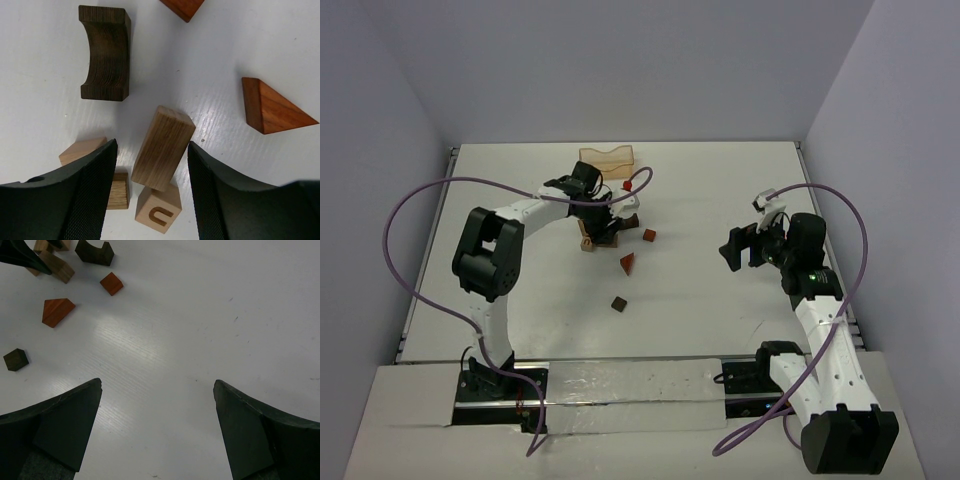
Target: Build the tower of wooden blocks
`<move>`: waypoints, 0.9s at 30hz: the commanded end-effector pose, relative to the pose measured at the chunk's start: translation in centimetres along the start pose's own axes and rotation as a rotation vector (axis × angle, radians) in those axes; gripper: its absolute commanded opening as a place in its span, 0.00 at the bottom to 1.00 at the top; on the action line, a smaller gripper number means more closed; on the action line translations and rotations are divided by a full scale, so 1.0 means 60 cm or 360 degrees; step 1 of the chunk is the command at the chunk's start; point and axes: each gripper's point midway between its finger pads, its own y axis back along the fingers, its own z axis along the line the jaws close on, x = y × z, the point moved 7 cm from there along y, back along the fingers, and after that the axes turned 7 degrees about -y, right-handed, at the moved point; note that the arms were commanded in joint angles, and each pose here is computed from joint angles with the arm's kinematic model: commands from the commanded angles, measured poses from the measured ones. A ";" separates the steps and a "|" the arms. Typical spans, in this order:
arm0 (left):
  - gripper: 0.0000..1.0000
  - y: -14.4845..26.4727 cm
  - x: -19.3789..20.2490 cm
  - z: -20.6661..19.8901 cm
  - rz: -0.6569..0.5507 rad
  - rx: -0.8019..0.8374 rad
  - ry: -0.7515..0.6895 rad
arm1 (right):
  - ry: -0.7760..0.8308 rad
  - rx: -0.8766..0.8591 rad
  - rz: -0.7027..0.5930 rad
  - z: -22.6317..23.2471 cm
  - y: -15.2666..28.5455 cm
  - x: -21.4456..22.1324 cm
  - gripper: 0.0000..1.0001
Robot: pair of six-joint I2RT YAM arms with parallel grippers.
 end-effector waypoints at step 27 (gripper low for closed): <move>0.00 0.143 -0.033 0.088 -0.0226 -0.0396 0.0318 | 0.0034 0.0006 -0.0100 0.003 0.011 -0.039 1.00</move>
